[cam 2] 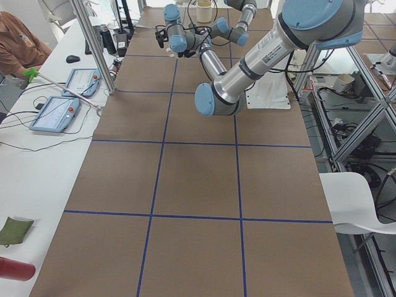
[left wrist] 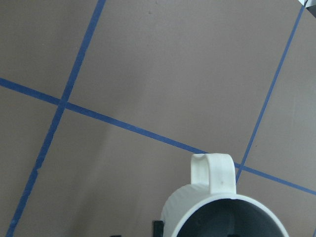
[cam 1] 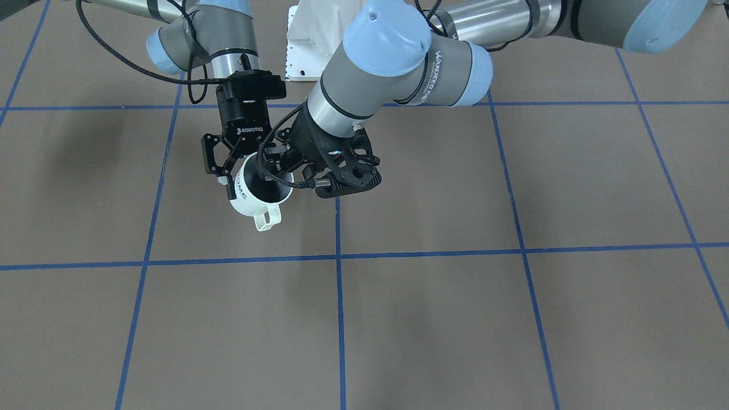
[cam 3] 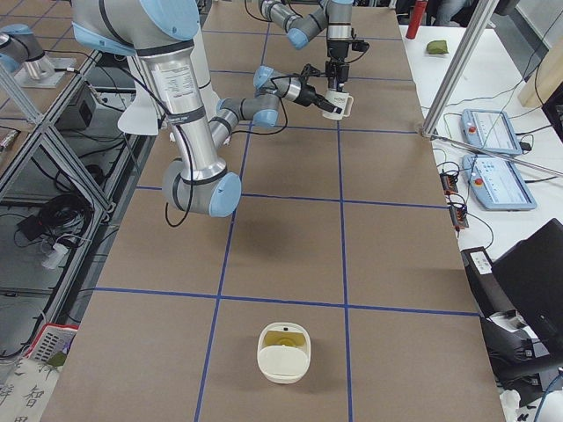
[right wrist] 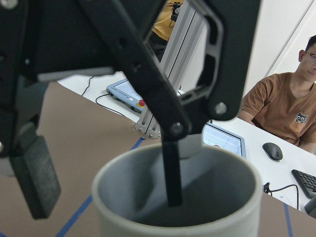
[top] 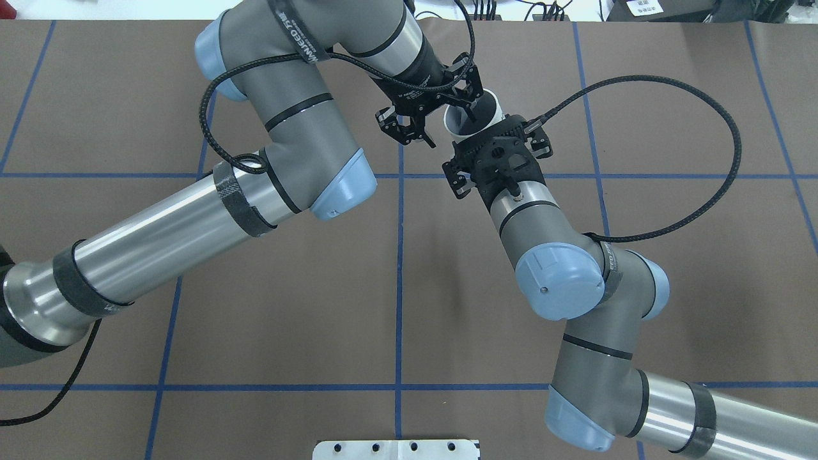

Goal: Left arm hands cup to right arm to dump lemon

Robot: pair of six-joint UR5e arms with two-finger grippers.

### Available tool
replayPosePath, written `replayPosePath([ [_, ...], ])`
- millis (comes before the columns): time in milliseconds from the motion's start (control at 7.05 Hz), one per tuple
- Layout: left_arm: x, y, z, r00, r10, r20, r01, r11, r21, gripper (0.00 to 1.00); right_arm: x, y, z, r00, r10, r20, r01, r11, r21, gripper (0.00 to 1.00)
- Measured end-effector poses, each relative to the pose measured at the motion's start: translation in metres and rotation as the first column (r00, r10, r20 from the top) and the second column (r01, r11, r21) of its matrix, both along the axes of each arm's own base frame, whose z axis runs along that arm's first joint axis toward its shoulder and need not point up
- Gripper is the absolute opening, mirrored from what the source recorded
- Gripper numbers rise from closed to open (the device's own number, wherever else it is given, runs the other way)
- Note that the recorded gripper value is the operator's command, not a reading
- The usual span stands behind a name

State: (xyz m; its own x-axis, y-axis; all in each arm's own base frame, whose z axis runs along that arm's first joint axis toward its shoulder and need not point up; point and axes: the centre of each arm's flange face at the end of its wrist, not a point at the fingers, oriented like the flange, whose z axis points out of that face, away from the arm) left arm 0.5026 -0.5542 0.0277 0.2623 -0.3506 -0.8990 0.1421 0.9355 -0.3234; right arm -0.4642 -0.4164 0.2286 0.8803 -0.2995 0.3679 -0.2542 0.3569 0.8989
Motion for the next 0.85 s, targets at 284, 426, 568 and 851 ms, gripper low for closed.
replayPosePath([
  [284,0.0029,-0.0015,0.0036,1.000,0.001,0.001,-0.001,1.000,0.000,0.44,0.0005,0.0001,-0.0005,1.000,0.000,0.001,0.000,1.000,0.001,0.12],
  [426,0.0048,-0.0030,0.0055,1.000,0.001,-0.003,-0.001,1.000,0.003,0.43,0.0004,0.0001,-0.0005,1.000,0.000,0.001,0.000,1.000,0.001,0.12],
  [568,0.0059,-0.0040,0.0069,1.000,0.001,-0.004,-0.001,1.000,0.004,0.41,0.0003,0.0000,-0.0004,1.000,0.000,0.000,0.000,1.000,0.001,0.12],
  [851,0.0063,-0.0043,0.0073,1.000,0.001,-0.006,-0.001,1.000,0.004,0.35,0.0000,-0.0001,0.0001,1.000,0.000,-0.001,0.000,1.000,0.000,0.12],
])
